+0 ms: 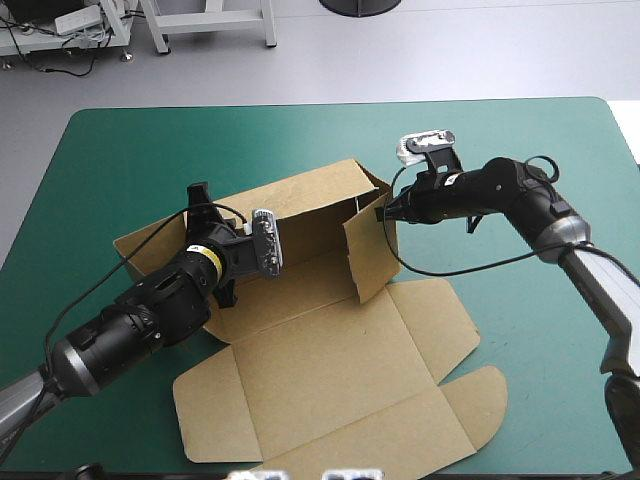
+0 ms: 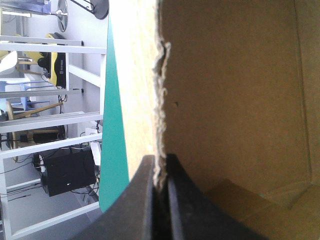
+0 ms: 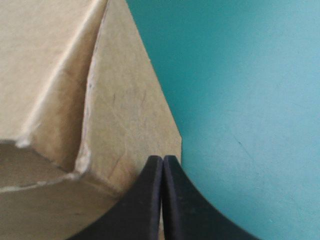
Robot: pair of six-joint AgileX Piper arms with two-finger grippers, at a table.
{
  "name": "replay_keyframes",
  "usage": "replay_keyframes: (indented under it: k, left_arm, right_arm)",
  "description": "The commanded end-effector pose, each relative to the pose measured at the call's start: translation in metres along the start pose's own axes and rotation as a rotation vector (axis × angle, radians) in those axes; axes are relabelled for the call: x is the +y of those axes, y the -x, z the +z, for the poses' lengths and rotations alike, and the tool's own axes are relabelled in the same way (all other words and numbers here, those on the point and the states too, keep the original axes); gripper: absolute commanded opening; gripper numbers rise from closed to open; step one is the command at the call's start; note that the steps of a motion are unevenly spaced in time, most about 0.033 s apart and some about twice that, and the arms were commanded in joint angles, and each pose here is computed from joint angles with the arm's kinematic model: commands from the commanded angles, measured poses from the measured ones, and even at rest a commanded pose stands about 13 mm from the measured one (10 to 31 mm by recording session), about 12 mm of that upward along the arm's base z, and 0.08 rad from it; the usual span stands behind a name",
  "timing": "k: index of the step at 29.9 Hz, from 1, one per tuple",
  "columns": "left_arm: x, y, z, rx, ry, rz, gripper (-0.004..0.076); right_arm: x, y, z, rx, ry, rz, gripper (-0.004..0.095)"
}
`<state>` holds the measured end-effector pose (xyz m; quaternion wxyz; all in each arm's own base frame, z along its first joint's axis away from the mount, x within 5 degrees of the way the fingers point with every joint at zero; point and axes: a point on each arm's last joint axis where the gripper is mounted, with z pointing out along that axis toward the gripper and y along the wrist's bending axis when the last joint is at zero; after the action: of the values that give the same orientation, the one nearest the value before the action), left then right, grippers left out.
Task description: Fold the box
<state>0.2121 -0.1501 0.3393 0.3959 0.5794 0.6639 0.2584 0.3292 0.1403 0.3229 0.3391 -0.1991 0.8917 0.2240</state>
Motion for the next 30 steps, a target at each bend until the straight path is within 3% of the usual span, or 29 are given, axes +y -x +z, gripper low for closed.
replay_keyframes:
  k: [1,14,22,25,30]
  left_arm:
    - [0.008,0.004,-0.010,-0.054,0.027,-0.038,-0.0006]
    - [0.008,0.004,-0.010,-0.055,0.024,-0.041,-0.0006]
    - [0.007,0.004,-0.010,-0.057,0.016,-0.049,-0.0006]
    - [0.007,0.004,-0.010,-0.057,0.016,-0.049,-0.0006]
    - [0.007,0.004,-0.010,-0.057,0.015,-0.050,-0.0006]
  right_arm:
    - [0.010,0.007,-0.023,-0.158,0.036,-0.034,-0.0005]
    - [0.013,-0.014,-0.025,-0.185,0.048,-0.258,-0.0006]
    - [0.014,-0.017,-0.025,-0.151,0.064,-0.315,0.0011]
    - [0.016,-0.020,-0.025,-0.127,0.088,-0.329,0.0071]
    - [0.017,-0.019,-0.026,-0.117,0.089,-0.350,0.0271]
